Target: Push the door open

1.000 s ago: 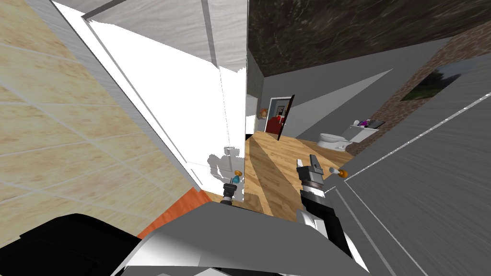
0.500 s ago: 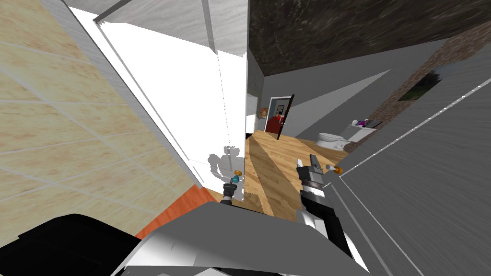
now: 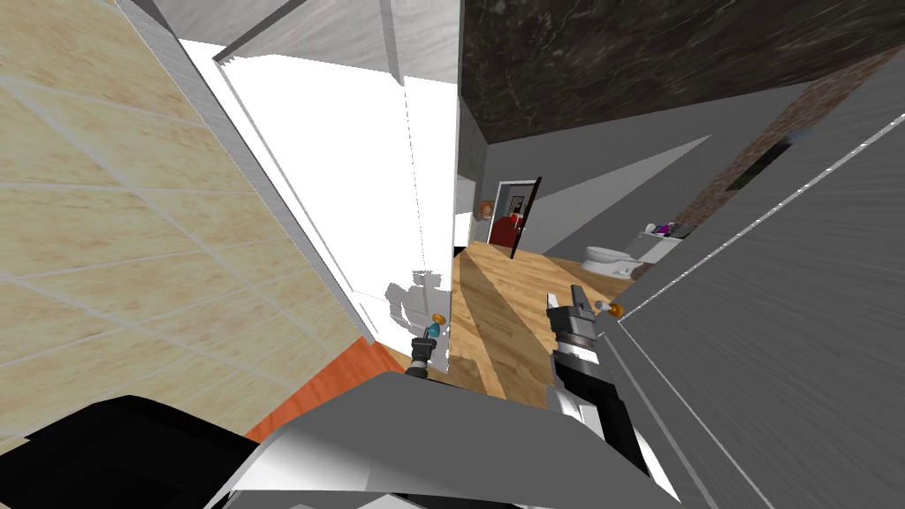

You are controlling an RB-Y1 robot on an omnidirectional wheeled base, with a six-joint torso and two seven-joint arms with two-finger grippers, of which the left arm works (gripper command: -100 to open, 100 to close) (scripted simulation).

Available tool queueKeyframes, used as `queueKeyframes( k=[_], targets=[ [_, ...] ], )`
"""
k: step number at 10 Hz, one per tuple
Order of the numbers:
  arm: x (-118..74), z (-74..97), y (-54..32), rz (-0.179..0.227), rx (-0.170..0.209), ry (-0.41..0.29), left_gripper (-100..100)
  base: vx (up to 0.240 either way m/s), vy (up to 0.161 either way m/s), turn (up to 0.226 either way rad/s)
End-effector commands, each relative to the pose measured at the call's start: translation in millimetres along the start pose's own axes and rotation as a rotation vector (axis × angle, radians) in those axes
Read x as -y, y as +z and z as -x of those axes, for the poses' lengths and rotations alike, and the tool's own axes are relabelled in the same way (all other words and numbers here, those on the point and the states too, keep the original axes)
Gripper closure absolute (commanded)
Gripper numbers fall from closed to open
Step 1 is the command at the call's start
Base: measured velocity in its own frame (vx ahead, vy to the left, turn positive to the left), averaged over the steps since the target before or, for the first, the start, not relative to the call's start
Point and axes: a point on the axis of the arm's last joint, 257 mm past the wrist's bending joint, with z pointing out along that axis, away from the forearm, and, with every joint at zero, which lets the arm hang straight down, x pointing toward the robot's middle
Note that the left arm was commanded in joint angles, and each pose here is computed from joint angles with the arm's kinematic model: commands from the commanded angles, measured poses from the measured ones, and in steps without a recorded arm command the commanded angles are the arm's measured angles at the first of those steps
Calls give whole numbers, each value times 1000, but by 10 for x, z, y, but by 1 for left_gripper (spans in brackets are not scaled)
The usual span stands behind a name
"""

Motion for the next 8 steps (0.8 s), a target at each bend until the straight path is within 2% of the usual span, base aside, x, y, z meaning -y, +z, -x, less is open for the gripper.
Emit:
queueKeyframes(
  k=[1, 7, 8],
  targets=[
    [-261, -118, 4, 34, -16, -29, -100, 0, 0, 0],
    [-265, -120, 9, 34, -15, -44, -100, -12, -1, -3],
    [3, -25, 17, -4, -3, -18, -100, 9, 35, 30]
  ],
)
